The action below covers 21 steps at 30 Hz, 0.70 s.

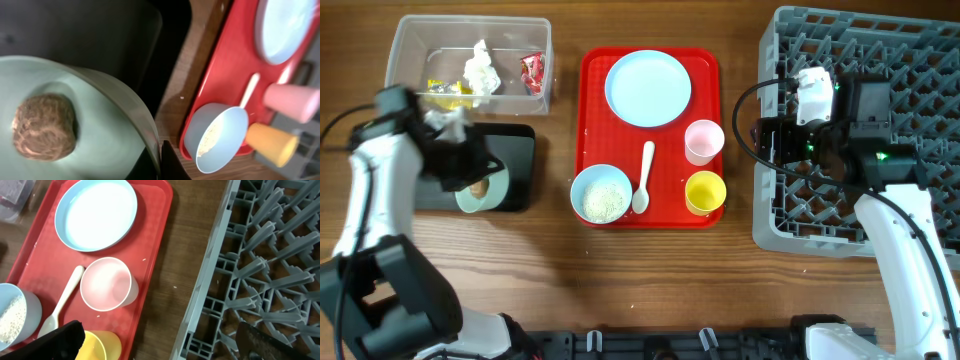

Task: Sort waste into correct bins and load items into the dishwasher rack
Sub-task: 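Grasp the green bowl with the brown food ball, left gripper, then tip the green bowl over the black tray to empty the food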

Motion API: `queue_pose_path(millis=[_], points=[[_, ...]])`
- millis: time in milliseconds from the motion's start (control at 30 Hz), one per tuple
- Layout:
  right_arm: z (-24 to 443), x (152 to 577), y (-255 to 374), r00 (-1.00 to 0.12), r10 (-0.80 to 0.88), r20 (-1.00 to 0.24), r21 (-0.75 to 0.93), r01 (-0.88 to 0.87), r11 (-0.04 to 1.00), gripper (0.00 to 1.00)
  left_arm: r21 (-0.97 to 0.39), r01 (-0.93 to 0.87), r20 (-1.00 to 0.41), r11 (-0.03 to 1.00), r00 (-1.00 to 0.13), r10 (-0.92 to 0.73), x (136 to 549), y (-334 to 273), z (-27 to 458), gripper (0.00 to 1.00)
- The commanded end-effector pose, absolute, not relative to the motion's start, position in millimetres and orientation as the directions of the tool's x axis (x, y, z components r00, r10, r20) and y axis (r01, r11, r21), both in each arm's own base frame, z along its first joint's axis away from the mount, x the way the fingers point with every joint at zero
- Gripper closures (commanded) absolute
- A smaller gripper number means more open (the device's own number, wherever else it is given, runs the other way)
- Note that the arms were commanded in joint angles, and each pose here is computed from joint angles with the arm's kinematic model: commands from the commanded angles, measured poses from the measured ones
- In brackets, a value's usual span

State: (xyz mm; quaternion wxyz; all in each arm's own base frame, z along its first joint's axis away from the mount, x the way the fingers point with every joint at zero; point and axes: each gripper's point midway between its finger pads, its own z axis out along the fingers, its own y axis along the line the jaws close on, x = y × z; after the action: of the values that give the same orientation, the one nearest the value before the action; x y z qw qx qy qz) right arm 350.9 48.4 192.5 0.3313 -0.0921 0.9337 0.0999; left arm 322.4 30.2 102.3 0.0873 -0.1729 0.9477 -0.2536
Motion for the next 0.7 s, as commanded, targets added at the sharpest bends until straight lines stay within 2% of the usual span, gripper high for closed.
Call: queue_pose_path(millis=[0,100,233,300,433,600,667], points=[[199.4,354.8,50.6,-0.754,-0.091,-0.65,0.141,-0.237,0.961,0.0,-0.761,-0.137,-0.218,0.635,-0.867,-0.449,330.2,54.4,131.1,0.96],[199.5,354.9,50.6,-0.754,-0.09,-0.65,0.141,-0.237,0.961,0.0,-0.766,-0.155,-0.243,0.624,-0.829,-0.504,329.3,76.6,130.8,0.96],[199.5,355.0,50.6,-0.754,-0.091,-0.651,0.141,-0.237,0.961,0.0,-0.803,-0.031,-0.33,0.595,-0.809,-0.487,345.6,68.6,148.1,0.96],[199.5,355.0,50.6,-0.754,-0.091,-0.651,0.141,-0.237,0.961,0.0,-0.835,0.085,-0.388,0.544,-0.791,-0.472,349.1,59.8,166.6,0.96],[199.4,354.8,50.6,-0.754,-0.091,-0.65,0.141,-0.237,0.961,0.0,-0.871,0.184,-0.417,0.455,-0.766,-0.489,351.9,51.9,188.9,0.96],[199.4,354.8,50.5,-0.754,-0.091,-0.65,0.141,-0.237,0.961,0.0,-0.884,0.177,-0.398,0.433,-0.771,-0.497,355.0,53.4,171.7,0.96],[199.4,354.8,50.5,-0.754,-0.091,-0.65,0.141,-0.237,0.961,0.0,-0.904,0.19,-0.378,0.383,-0.775,-0.507,358.7,53.7,161.4,0.96]])
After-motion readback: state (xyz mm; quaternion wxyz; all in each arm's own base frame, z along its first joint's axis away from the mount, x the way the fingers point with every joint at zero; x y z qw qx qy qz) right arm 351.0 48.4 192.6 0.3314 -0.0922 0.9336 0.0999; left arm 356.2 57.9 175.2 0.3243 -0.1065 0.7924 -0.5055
